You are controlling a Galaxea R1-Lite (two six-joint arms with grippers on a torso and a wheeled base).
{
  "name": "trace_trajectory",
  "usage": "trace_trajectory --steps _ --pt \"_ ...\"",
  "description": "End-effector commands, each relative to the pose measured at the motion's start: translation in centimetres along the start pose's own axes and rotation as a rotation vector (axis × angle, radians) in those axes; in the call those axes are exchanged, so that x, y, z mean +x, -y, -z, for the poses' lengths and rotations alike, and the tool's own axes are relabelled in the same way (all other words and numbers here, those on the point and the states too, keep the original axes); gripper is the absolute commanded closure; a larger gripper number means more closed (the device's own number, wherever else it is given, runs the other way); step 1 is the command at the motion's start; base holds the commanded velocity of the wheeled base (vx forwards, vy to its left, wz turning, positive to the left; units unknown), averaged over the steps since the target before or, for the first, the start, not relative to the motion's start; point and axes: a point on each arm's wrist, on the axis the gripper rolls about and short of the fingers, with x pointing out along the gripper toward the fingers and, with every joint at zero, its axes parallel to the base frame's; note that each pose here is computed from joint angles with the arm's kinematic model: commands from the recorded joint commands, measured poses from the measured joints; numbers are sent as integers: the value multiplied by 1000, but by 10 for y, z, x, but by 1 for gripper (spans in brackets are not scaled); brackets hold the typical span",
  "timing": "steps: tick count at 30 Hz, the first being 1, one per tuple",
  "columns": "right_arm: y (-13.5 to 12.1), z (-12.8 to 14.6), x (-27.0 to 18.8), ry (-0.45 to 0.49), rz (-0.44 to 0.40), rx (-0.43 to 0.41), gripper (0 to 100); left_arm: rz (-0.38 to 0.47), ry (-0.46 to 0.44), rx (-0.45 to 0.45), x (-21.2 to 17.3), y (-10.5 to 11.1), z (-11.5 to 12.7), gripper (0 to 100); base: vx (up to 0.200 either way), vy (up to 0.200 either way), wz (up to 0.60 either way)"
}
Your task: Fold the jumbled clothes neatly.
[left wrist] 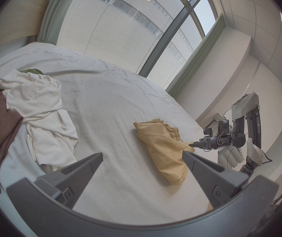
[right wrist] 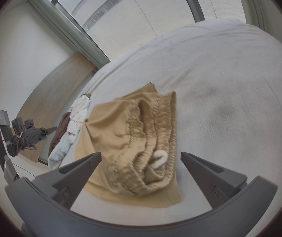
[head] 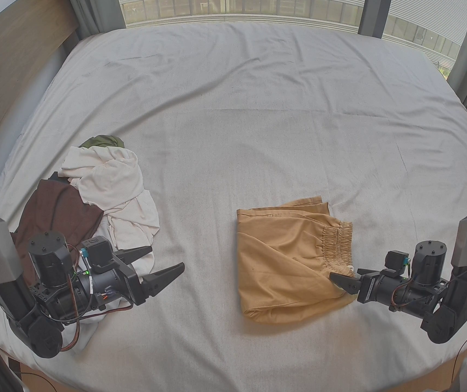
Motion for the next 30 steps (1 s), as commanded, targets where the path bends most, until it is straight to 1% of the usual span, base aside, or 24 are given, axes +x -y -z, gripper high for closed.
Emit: trace_trajectory --steps 1,4,9,11,16,22,27,30 --pt "11 13 6 -56 37 25 0 -1 -17 -10 2 -1 4 0 0 0 0" --pt "13 15 5 -67 43 30 0 0 -17 -8 2 -1 4 0 0 0 0" --pt "15 25 5 -116 46 43 0 3 -19 -8 3 0 5 0 0 0 0" --pt "15 28 6 -131 36 45 0 3 -18 -7 3 0 5 0 0 0 0" --pt "12 33 7 -170 -18 85 0 3 -18 -7 3 0 5 0 0 0 0" --pt "7 34 16 -172 -44 129 0 6 -20 -7 3 0 5 0 0 0 0" --pt "-1 31 24 -157 -75 176 0 15 -28 -8 4 3 7 0 0 0 0" --pt "-4 30 28 -147 -87 187 0 16 -30 -9 4 3 7 0 0 0 0"
